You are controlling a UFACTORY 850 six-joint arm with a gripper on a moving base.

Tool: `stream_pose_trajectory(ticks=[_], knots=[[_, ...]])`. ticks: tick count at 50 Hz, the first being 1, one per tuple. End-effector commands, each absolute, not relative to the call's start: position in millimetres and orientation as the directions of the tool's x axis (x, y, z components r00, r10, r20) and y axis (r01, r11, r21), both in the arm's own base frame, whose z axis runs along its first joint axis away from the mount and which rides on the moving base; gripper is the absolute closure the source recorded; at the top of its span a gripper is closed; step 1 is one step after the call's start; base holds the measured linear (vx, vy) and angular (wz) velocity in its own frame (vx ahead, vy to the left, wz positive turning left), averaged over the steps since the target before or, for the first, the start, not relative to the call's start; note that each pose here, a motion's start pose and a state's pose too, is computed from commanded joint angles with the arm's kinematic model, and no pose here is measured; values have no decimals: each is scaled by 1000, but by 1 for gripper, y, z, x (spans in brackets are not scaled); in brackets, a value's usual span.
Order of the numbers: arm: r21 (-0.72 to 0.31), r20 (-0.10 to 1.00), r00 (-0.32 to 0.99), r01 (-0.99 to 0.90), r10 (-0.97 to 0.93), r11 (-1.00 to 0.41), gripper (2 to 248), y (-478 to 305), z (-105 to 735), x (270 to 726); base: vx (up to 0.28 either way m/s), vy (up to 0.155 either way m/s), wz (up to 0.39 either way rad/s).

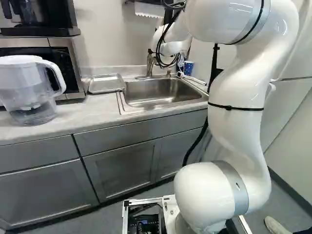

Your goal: Rinse the cup and place it in the tray

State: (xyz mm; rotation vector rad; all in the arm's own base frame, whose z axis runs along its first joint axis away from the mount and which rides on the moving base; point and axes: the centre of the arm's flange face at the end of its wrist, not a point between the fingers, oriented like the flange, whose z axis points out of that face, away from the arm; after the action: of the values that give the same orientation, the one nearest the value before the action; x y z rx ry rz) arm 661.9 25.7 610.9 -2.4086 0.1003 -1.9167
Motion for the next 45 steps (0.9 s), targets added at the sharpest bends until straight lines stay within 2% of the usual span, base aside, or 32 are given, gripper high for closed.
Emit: stream_pose_trajectory(ticks=[45], knots=[[-89,987,132,-12,-90,-996,3,25,619,663,0,0,0]])
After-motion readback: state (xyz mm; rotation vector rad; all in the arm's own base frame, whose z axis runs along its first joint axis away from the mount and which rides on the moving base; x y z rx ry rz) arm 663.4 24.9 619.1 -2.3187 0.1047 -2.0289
